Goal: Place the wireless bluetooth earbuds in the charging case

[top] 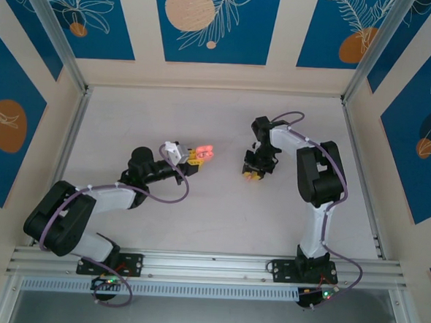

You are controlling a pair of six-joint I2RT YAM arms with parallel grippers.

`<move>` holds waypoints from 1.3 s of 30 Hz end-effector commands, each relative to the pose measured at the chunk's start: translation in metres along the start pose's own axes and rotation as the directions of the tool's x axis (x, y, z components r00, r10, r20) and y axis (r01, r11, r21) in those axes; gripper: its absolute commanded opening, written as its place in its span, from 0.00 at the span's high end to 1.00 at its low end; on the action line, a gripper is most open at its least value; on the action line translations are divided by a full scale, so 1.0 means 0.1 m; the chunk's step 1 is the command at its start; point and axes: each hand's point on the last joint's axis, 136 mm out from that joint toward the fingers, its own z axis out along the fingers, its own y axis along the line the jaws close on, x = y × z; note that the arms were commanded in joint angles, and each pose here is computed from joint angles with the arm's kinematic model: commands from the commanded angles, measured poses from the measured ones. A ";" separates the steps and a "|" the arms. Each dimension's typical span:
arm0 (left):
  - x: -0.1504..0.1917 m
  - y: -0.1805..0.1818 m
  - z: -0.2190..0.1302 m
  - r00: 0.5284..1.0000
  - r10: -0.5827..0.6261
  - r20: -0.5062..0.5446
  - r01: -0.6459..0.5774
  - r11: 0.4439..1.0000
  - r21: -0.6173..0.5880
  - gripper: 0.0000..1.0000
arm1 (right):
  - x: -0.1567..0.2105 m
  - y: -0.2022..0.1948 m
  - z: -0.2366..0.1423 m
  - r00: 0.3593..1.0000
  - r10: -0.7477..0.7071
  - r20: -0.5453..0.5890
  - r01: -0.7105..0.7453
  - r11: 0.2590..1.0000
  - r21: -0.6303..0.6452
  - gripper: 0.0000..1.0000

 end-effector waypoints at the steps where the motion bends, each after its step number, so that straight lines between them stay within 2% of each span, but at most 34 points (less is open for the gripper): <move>1: -0.07 -0.05 0.02 0.999 0.028 0.027 -0.028 0.999 0.016 0.84 | -0.03 0.06 0.04 1.000 -0.015 -0.009 0.015 1.000 -0.007 0.74; 7: -0.07 -0.05 0.02 0.999 0.026 0.027 -0.027 1.000 0.017 0.84 | -0.03 0.02 0.10 1.000 -0.021 -0.019 0.022 1.000 0.018 0.73; 14: -0.07 -0.05 0.03 0.999 0.024 0.025 -0.025 1.000 0.019 0.84 | -0.05 0.05 0.06 0.998 -0.058 0.008 0.058 0.998 0.028 0.77; 27: 0.02 -0.05 0.07 1.000 -0.025 0.006 0.024 0.999 0.038 0.84 | 0.05 0.24 -0.44 0.959 -0.189 0.210 0.193 0.981 -0.001 0.80; 31: 0.06 -0.05 0.10 0.999 -0.049 -0.009 0.049 0.998 0.049 0.84 | 0.15 0.37 -0.66 0.921 -0.257 0.294 0.276 0.961 -0.025 0.80; 39: 0.10 -0.11 0.16 0.993 -0.119 -0.009 0.119 0.987 0.110 0.84 | 0.42 0.74 -1.03 0.750 -0.489 0.445 0.538 0.843 0.019 0.81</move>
